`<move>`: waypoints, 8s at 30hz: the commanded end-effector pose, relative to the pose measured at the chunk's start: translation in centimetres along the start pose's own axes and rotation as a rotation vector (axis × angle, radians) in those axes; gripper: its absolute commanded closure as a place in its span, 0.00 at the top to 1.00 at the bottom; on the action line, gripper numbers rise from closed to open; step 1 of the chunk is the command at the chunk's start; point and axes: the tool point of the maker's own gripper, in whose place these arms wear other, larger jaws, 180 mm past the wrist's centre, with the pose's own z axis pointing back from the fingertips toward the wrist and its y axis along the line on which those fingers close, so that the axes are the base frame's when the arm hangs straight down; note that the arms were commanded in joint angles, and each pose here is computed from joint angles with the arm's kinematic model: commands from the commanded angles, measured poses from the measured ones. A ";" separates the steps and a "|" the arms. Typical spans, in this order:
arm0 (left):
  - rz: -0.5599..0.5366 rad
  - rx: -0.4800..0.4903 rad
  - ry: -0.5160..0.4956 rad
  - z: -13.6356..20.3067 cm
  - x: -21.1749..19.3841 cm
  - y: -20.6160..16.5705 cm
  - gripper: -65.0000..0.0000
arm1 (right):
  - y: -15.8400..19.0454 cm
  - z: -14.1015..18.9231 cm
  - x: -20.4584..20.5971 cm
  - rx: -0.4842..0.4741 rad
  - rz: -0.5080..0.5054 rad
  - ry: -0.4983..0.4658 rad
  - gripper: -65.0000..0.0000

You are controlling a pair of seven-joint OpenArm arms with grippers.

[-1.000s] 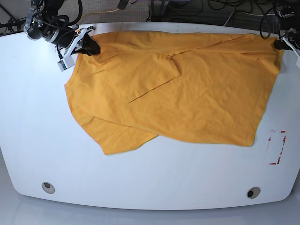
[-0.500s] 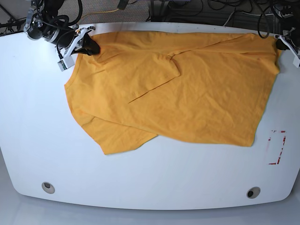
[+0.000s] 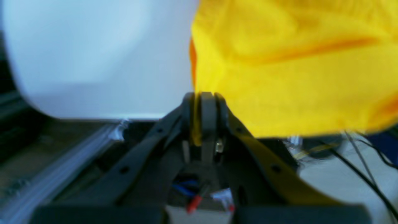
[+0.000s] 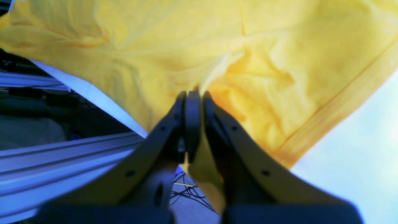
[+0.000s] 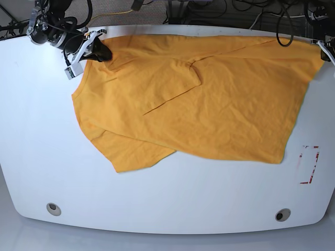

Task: Fold the T-shirt properly
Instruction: 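Drag the held shirt edge with both grippers to straighten it, then release the edge and move both grippers to the shirt's hem corners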

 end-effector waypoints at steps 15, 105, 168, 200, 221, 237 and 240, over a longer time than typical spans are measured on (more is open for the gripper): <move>-0.048 0.057 -0.230 0.4 11.1 0.6 0.04 | -0.2 0.4 1.5 -0.002 0.033 -0.040 0.00; -0.035 -0.175 0.011 -12.0 0.9 -6.7 0.54 | -11.5 7.8 -3.9 -0.361 0.008 0.226 0.54; 0.095 0.089 -0.381 -2.7 13.4 -1.4 0.54 | -17.7 -7.6 22.2 -0.276 0.041 -0.206 0.54; 0.487 0.073 -0.354 -6.2 15.3 3.3 0.88 | -12.3 -15.2 22.9 -0.111 0.037 -0.195 0.01; 0.416 -0.095 -0.303 -12.7 18.2 -1.8 0.85 | -12.6 -15.1 22.6 -0.116 0.036 -0.189 0.00; 0.322 -0.097 -0.453 -11.2 23.3 -3.4 0.01 | -11.6 -12.1 26.0 -0.167 0.193 -0.221 0.00; 0.313 -0.092 -0.488 -10.3 24.4 -3.2 0.01 | -11.7 -10.9 26.7 -0.192 0.234 -0.216 0.00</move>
